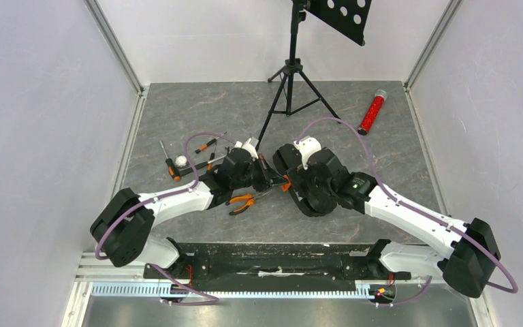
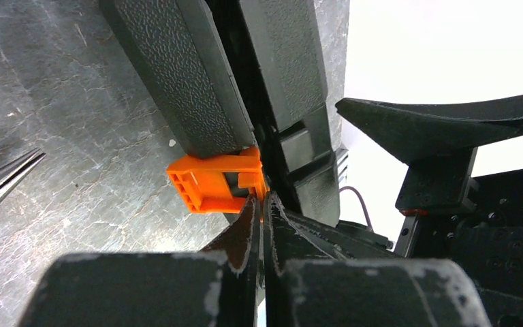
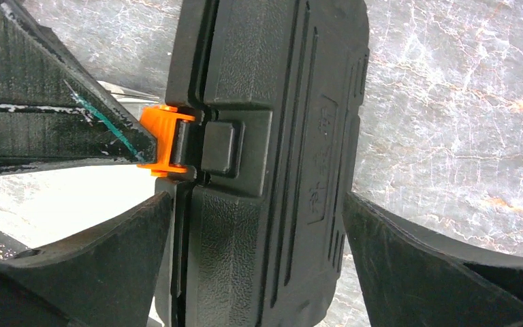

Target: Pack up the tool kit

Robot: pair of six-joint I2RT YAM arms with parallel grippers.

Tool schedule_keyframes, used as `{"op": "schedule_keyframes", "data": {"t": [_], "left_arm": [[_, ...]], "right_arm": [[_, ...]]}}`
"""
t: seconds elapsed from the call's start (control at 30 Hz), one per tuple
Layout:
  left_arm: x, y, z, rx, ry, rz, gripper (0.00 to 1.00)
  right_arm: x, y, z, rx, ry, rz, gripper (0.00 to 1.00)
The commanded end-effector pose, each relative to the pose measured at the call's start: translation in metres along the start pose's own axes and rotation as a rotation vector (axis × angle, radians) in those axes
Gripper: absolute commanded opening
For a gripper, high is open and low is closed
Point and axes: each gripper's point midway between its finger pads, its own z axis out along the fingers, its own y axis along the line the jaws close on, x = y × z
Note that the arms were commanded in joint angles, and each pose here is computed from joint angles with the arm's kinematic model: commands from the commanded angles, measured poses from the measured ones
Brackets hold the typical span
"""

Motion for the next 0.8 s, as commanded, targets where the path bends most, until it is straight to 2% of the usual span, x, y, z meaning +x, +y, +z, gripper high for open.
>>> {"op": "schedule_keyframes", "data": {"t": [0.0, 0.4, 0.47, 0.57, 0.77], "left_arm": [[0.002, 0.003, -0.003, 0.013, -0.005, 0.06, 0.02], [0.003, 0.012, -0.007, -0.013, 0.0, 0.072, 0.02], [0.004, 0.012, -0.008, -0.011, 0.004, 0.076, 0.02], [0.007, 0.015, -0.006, -0.016, 0.018, 0.088, 0.02], [0.015, 0.037, 0.01, -0.067, 0.067, 0.108, 0.02]], "right_arm": [[0.004, -0.045, -0.011, 0.191, 0.029, -0.005, 0.94], [0.01, -0.079, -0.022, 0.246, 0.045, 0.009, 0.87], [0.015, -0.086, -0.022, 0.264, 0.059, 0.013, 0.83], [0.02, -0.095, -0.021, 0.277, 0.061, 0.038, 0.7], [0.033, -0.111, -0.019, 0.304, 0.089, 0.085, 0.66]]}}
